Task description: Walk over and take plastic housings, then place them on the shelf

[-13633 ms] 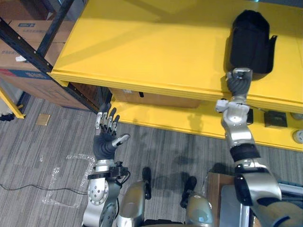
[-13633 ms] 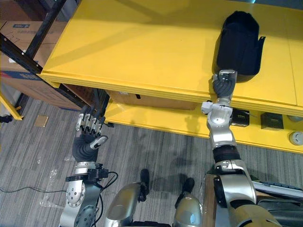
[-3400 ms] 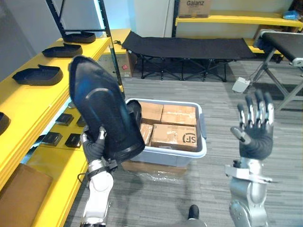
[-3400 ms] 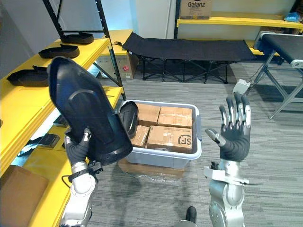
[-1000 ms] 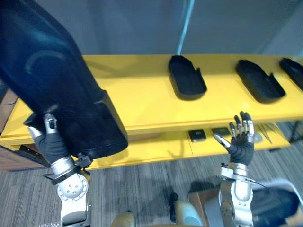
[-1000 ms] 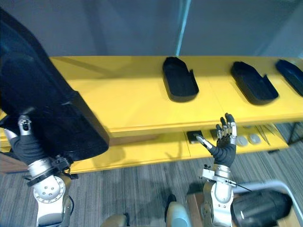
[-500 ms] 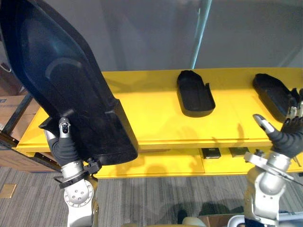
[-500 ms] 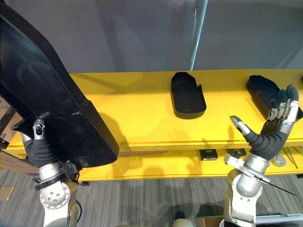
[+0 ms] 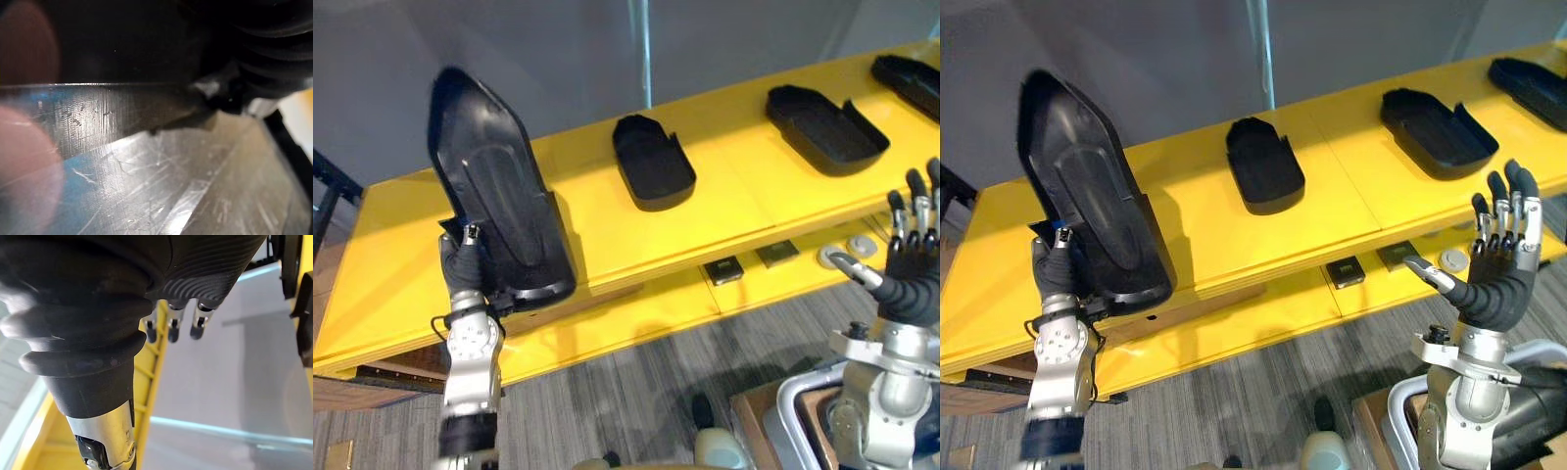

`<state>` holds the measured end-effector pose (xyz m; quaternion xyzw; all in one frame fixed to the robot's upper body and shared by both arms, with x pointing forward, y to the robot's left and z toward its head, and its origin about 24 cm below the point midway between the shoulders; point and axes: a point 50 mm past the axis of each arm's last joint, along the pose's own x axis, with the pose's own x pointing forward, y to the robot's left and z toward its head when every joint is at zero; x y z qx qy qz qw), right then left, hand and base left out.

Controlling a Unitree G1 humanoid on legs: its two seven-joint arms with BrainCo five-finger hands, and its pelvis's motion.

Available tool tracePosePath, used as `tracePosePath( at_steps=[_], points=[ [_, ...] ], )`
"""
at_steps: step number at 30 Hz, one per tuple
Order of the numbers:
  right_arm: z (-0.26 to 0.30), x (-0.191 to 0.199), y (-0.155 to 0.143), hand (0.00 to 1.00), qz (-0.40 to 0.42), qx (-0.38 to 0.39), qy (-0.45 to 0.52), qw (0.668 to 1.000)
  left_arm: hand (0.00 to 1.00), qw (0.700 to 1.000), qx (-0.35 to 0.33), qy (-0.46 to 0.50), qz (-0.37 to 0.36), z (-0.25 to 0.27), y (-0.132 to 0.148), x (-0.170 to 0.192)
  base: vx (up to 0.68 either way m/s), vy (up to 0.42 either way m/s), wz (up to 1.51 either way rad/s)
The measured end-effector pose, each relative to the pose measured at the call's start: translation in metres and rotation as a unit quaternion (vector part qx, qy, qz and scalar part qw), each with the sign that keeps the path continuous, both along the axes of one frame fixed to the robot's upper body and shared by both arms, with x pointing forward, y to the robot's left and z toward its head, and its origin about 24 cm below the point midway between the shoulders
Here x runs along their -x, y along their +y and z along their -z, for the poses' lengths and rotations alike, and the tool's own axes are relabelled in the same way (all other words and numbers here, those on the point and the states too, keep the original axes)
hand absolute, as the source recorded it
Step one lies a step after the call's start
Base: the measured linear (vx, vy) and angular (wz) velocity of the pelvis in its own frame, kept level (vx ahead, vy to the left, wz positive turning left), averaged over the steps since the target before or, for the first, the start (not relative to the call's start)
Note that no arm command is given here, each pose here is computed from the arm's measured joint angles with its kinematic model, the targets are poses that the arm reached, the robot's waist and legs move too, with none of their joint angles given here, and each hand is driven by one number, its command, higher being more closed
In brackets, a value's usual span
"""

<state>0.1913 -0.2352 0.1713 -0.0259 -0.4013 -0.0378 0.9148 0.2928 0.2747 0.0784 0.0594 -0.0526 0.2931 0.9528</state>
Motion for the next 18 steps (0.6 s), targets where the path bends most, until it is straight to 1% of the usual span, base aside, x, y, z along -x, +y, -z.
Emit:
tracePosePath(
  at_steps=[1, 3, 4, 9, 14, 18],
  points=[
    [-0.001, -0.002, 0.005, 0.00, -0.026, 0.009, 0.001, 1.000, 1.00, 1.000, 0.009, 0.003, -0.016, -0.002, 0.008, -0.006, -0.02, -0.007, -0.24],
    [0.003, -0.005, 0.012, 0.00, -0.066, 0.012, 0.018, 0.998, 1.00, 0.999, 0.018, 0.006, -0.031, -0.007, 0.016, -0.013, -0.01, -0.008, -0.06],
    [0.008, -0.009, 0.021, 0.00, -0.102, 0.010, 0.036, 0.994, 1.00, 0.999, 0.021, -0.001, -0.045, -0.016, 0.022, -0.019, 0.00, 0.000, 0.00],
    [0.025, -0.017, 0.045, 0.00, -0.176, -0.006, 0.084, 0.981, 1.00, 0.998, 0.028, -0.027, -0.042, -0.051, 0.028, -0.040, -0.04, -0.014, 0.04],
    [0.034, -0.020, 0.072, 0.00, -0.246, -0.002, 0.113, 0.963, 1.00, 0.998, 0.019, 0.027, -0.050, -0.060, 0.039, -0.052, -0.07, 0.002, 0.07],
    [0.036, -0.021, 0.090, 0.00, -0.294, 0.025, 0.131, 0.946, 1.00, 0.992, 0.006, 0.126, -0.029, -0.050, 0.050, -0.058, -0.05, 0.020, 0.04]
  ],
)
